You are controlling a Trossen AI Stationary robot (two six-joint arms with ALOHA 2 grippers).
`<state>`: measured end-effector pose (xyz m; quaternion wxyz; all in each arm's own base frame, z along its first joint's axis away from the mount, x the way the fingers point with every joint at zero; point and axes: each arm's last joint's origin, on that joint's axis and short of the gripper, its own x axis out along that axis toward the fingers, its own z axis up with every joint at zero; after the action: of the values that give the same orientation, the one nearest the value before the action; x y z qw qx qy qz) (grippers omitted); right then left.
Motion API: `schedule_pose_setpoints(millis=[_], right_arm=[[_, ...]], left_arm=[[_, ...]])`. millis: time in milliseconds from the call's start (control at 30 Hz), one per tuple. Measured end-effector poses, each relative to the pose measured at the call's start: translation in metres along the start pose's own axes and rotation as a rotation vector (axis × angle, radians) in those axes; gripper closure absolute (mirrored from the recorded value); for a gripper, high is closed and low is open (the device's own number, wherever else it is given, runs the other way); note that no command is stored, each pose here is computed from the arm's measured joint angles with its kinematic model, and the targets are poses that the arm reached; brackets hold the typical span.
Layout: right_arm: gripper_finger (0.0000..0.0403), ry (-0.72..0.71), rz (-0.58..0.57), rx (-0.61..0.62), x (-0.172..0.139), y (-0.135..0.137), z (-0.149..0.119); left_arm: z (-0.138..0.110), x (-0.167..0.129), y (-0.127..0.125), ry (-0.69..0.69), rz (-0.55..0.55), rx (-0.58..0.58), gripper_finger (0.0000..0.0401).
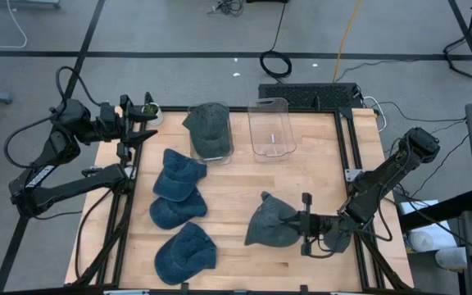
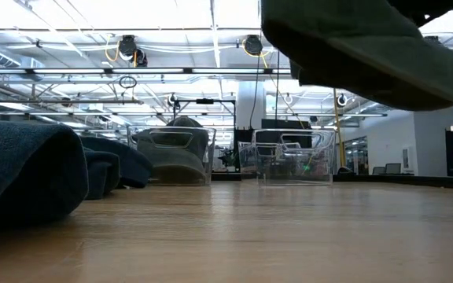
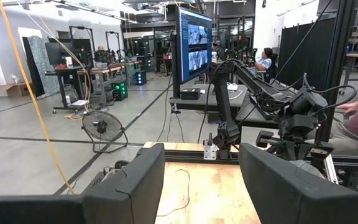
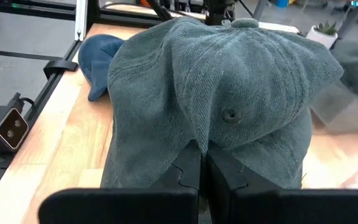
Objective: Pick & Place hat
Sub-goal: Put the gray cap into the left transparent bin
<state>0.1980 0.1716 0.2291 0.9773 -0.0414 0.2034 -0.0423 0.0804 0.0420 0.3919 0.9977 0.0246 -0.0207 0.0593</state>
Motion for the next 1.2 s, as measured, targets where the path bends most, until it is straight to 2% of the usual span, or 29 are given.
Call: schedule_pose_setpoints(millis=[300, 533, 800, 1100, 1200], right_arm=[[0.0403, -0.105, -0.029, -0.111, 0.009, -0.007, 0.017], [0.0403, -0.145, -0.147, -0.207, 0.028, -0.031, 0.031], [0.0403, -0.113, -0.267, -0.257, 0.045, -0.060, 0.037], [0.0403, -0.045, -0.398, -0.323, 0.061, -0.095, 0.039], [0.0403, -0.024, -0.433, -0.345, 0.064, -0.106, 0.039]], left_arm=[[0.000, 0.000, 0.000, 0.000, 0.000, 0.000, 0.0187], [0.000, 0.000, 0.000, 0.000, 0.000, 0.003, 0.0187], [0.001, 0.000, 0.000, -0.007, 0.000, 0.017, 0.0187], [-0.001, 0.003, 0.001, 0.012, -0.023, -0.238, 0.0187], [-0.003, 0.009, 0.004, 0.034, -0.010, -0.356, 0.0187]])
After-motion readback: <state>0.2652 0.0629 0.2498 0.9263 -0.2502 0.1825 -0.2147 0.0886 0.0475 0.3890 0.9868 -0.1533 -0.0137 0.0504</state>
